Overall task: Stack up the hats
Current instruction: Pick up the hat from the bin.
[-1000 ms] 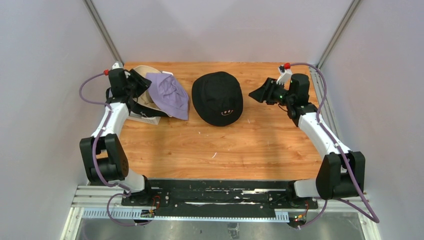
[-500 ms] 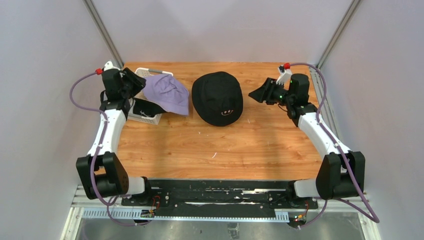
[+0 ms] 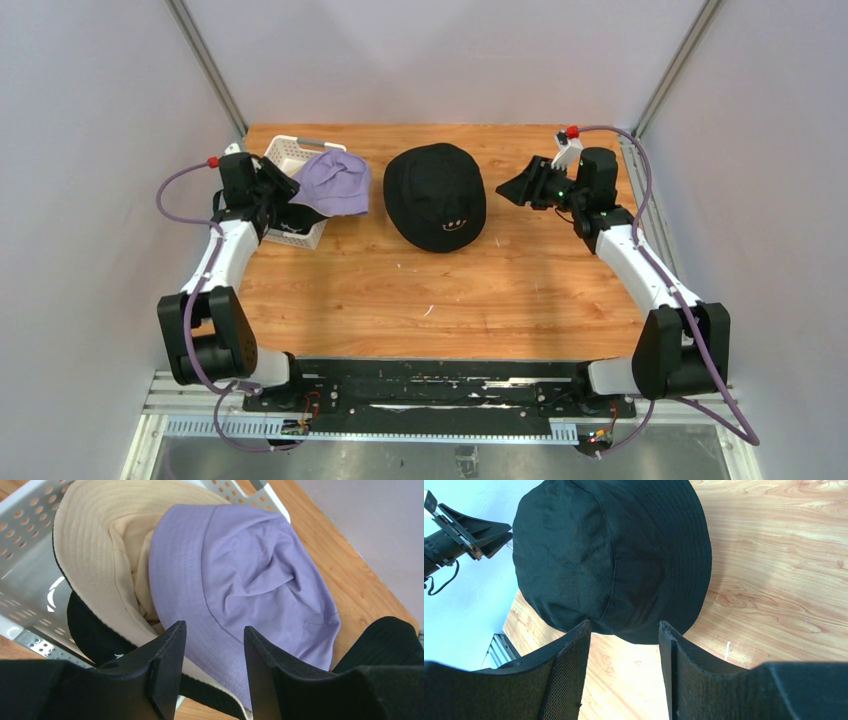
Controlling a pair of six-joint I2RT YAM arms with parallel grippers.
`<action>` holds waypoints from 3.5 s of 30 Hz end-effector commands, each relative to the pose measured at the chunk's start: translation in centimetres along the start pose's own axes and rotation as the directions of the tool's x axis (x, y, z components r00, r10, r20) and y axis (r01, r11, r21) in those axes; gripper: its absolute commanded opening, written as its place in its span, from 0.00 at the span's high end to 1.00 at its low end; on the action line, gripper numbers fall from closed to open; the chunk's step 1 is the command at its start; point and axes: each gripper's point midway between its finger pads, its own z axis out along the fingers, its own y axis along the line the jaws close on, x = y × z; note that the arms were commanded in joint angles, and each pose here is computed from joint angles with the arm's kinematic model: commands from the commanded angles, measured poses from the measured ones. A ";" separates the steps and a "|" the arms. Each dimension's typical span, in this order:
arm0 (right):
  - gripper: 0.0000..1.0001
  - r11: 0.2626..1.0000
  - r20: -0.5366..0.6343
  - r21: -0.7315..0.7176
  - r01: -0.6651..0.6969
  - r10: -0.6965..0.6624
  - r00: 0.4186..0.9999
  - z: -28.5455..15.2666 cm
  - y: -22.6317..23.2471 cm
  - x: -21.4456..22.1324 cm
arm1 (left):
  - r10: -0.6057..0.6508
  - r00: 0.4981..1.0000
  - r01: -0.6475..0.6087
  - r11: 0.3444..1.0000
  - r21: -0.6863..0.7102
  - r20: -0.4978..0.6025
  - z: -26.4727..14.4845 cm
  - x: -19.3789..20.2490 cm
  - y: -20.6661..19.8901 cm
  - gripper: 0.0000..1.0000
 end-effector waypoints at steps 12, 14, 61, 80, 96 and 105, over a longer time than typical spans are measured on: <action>0.48 1.000 -0.006 -0.002 0.013 -0.013 1.000 0.5 0.1 0.4 | -0.003 0.993 -0.002 0.999 -0.044 -0.122 2.3 3.7 2.2 0.49; 0.48 1.000 -0.007 -0.002 0.013 -0.013 1.000 0.5 0.1 0.5 | -0.006 0.991 0.000 0.999 -0.045 -0.134 2.6 4.2 2.4 0.49; 0.49 0.999 -0.034 -0.013 0.037 -0.038 0.999 1.6 0.9 1.3 | -0.062 0.998 0.061 0.968 0.245 -0.005 -2.2 0.7 -4.4 0.36; 0.49 0.999 -0.040 -0.005 0.039 -0.039 0.998 1.6 0.7 1.6 | -0.082 0.986 0.088 0.995 0.038 -0.142 0.7 7.7 2.3 0.36; 0.49 0.999 -0.038 -0.014 0.033 -0.033 0.999 1.7 0.8 1.6 | 0.123 0.977 -0.133 0.990 0.046 0.173 -6.4 -0.8 -0.5 0.36; 0.49 0.999 -0.032 -0.023 0.037 -0.038 0.999 1.4 1.3 1.4 | 0.307 0.950 -0.308 0.951 0.009 0.063 -7.1 2.2 -0.8 0.36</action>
